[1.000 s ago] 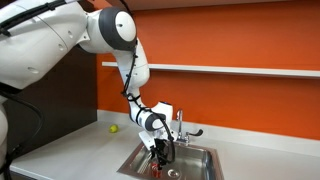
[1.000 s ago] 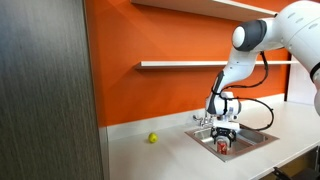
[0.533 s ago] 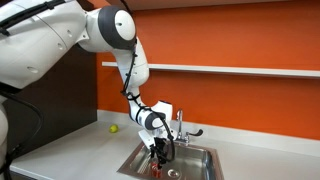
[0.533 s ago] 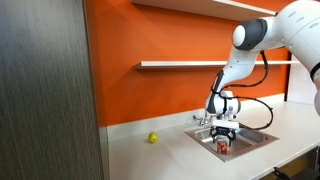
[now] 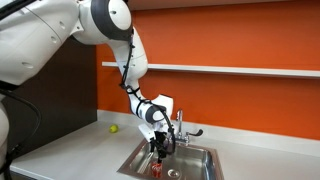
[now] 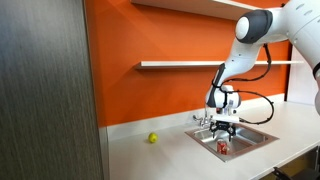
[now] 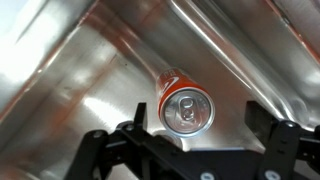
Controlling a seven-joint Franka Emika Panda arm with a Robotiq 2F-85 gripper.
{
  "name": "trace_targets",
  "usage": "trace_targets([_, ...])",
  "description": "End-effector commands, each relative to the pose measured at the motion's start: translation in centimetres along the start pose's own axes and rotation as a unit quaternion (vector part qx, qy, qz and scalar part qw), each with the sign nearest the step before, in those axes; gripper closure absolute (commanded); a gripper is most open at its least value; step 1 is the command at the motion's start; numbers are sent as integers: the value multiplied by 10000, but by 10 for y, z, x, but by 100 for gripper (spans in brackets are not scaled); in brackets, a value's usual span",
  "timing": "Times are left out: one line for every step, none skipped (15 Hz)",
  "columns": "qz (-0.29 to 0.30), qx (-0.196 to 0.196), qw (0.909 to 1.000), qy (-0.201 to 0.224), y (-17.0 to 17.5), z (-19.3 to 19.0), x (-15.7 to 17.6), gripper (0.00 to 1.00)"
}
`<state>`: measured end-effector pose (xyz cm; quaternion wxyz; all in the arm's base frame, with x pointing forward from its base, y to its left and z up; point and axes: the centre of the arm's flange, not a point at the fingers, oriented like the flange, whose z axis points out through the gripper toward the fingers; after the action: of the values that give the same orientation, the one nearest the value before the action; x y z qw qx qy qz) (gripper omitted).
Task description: Put the can inside the sink
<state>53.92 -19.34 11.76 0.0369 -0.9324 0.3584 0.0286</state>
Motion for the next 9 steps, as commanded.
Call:
trace_targets([-56, -33, 10000, -57, -1, -38, -20, 0])
trace_targets([-110, -42, 9999, -64, -4, -45, -25, 0])
trace_targets([-244, -53, 9997, -84, -8, -52, -31, 0])
trace_targets([-429, -29, 9990, -97, -12, -59, -38, 0])
trace_targets([-618, -44, 9980, -105, -17, -66, -46, 0])
trace_targets([-749, -68, 9971, -122, -22, -72, -52, 0])
trace_targets([-987, -86, 9950, -140, -26, -77, -60, 0])
trace_targets([-1196, -106, 9926, -163, -30, -82, -67, 0])
trace_targets([-1401, -150, 9899, -164, -34, -86, -74, 0])
